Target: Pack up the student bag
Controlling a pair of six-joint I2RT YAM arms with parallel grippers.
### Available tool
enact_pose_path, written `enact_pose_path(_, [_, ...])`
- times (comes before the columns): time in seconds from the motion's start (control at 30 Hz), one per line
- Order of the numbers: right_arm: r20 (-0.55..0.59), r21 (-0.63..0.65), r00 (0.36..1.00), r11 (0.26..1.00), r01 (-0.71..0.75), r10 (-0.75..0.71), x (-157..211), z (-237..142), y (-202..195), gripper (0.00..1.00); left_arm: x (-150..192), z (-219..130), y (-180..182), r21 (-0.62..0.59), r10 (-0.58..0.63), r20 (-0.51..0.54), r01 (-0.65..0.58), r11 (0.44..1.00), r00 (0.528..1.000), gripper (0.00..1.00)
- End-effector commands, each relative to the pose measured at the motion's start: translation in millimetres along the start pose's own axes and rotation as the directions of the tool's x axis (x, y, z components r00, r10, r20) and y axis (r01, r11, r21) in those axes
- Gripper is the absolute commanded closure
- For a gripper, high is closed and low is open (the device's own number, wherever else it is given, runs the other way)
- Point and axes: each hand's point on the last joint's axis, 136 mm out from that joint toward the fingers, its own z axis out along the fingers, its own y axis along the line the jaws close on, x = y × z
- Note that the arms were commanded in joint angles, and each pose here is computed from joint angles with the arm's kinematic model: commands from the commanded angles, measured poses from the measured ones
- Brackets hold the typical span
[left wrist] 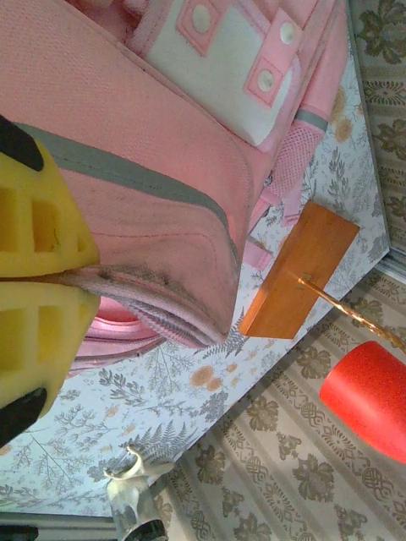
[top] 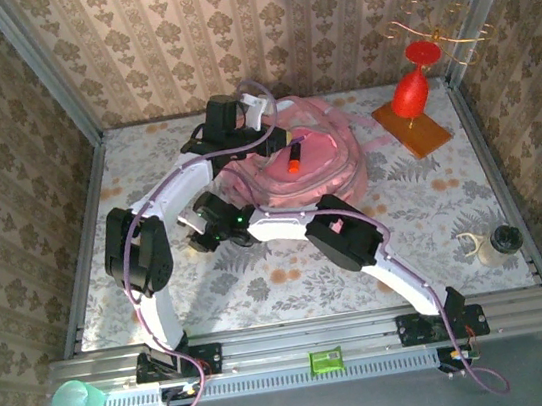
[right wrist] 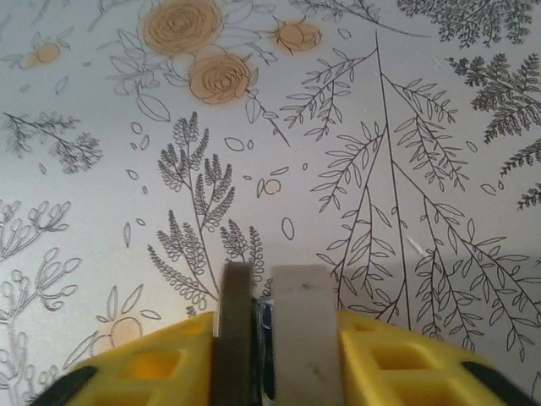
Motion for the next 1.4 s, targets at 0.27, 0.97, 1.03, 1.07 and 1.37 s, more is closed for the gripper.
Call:
enact_pose_path(0.27, [0.139, -0.019, 0.941, 0.951, -0.309, 0.309, 7.6, -185.6, 1.9, 0.76, -42.7, -32.3, -24.3, 0.030, 0.085, 0.116, -0.089, 0.996, 0.990, 1.00])
enact_pose_path(0.97, [0.648, 0.150, 0.340, 0.324, -0.934, 0.681, 17.3, -302.3, -259.6, 0.62, -44.9, -28.9, -38.2, 0.049, 0.071, 0.119, -0.077, 0.996, 0.990, 1.00])
enact_pose_path(1.03, [0.635, 0.177, 0.364, 0.331, -0.927, 0.682, 16.5, -293.9, -265.3, 0.46, -46.1, -28.4, -39.7, 0.052, 0.067, 0.121, -0.074, 0.996, 0.990, 1.00])
enact_pose_path(1.07, [0.626, 0.195, 0.384, 0.341, -0.920, 0.679, 18.0, -292.9, -264.9, 0.42, -47.1, -28.8, -40.8, 0.054, 0.065, 0.123, -0.072, 0.996, 0.990, 1.00])
enact_pose_path(1.37, [0.542, 0.339, 0.614, 0.519, -0.785, 0.574, 54.0, -364.6, -197.3, 0.28, -36.4, -29.9, -31.2, -0.005, 0.054, 0.141, -0.054, 0.999, 0.988, 1.00])
